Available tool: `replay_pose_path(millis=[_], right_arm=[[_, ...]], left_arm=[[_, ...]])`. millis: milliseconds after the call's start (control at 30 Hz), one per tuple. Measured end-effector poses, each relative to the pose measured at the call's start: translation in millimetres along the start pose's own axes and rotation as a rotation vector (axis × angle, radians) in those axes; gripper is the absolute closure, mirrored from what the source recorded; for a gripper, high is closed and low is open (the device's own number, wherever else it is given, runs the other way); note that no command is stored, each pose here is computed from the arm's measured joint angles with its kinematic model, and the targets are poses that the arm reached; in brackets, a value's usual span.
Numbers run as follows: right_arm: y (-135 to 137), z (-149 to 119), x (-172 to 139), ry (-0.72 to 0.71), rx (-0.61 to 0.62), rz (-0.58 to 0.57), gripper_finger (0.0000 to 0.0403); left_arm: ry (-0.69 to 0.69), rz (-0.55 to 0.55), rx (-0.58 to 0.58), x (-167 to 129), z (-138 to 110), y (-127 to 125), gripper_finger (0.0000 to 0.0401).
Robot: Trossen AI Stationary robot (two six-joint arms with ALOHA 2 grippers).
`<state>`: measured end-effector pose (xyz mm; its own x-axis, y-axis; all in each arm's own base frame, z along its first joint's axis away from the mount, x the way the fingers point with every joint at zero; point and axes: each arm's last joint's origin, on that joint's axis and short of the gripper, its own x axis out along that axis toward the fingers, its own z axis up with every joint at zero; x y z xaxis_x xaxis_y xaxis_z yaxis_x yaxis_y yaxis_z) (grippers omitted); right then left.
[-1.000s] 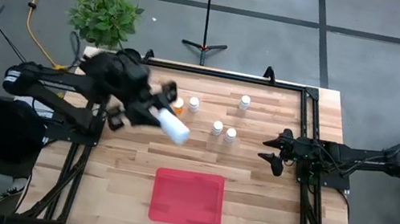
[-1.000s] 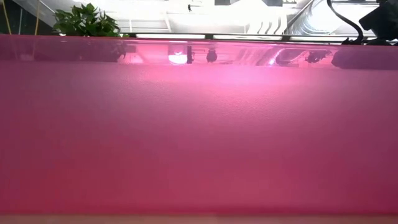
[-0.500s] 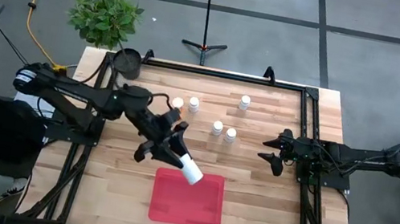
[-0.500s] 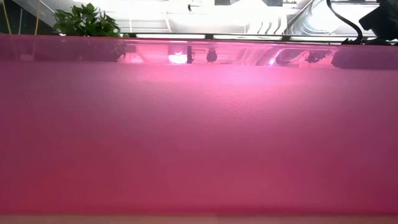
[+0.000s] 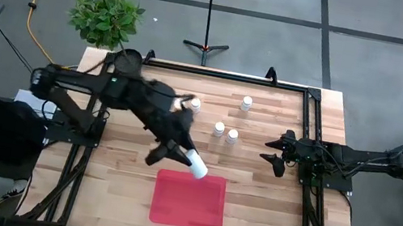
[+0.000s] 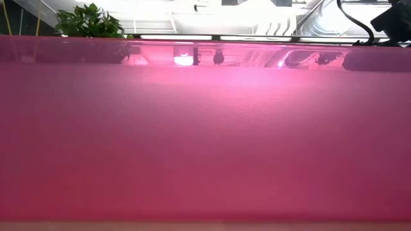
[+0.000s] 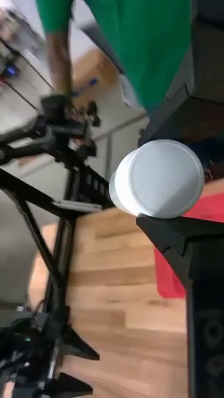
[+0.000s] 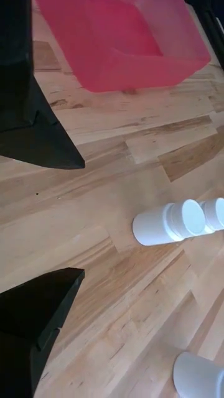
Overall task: Pick and place pill bottles into a basket
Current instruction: Put the white pill bottle into the pink bin
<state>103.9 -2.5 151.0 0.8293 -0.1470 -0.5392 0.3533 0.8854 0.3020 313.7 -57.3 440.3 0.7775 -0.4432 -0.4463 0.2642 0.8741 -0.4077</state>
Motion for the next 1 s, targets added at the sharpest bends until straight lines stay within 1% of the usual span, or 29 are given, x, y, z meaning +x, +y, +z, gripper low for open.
replay_pose_path(millis=[100, 233, 300, 467, 633, 833, 1000], right_arm=[[0.0, 0.0, 0.0, 0.0, 0.0, -0.001, 0.0139], [0.0, 0.0, 0.0, 0.0, -0.001, 0.0, 0.0139], [0.0, 0.0, 0.0, 0.0, 0.0, -0.001, 0.0139], [-0.4, -0.7, 0.0, 0.006, -0.002, -0.006, 0.0139], [-0.5, -0.6, 0.0, 0.005, -0.002, -0.007, 0.0139], [-0.6, -0.8, 0.0, 0.007, -0.002, -0.008, 0.0139], [-0.7, -0.9, 0.0, 0.006, -0.002, -0.011, 0.0139]], left_arm=[[0.086, 0.021, 0.023, 19.0, 7.8, 2.4, 0.0206], [0.223, 0.042, 0.054, 46.7, 7.4, 3.9, 0.0206], [0.312, 0.071, 0.057, 63.7, 0.8, 7.1, 0.0206], [0.444, 0.134, 0.109, 96.4, -16.6, 8.4, 0.0206], [0.531, 0.233, 0.16, 123.7, -32.6, 16.2, 0.0206], [0.574, 0.297, 0.19, 148.3, -44.3, 25.2, 0.0206], [0.607, 0.366, 0.213, 163.3, -52.8, 34.1, 0.0206]])
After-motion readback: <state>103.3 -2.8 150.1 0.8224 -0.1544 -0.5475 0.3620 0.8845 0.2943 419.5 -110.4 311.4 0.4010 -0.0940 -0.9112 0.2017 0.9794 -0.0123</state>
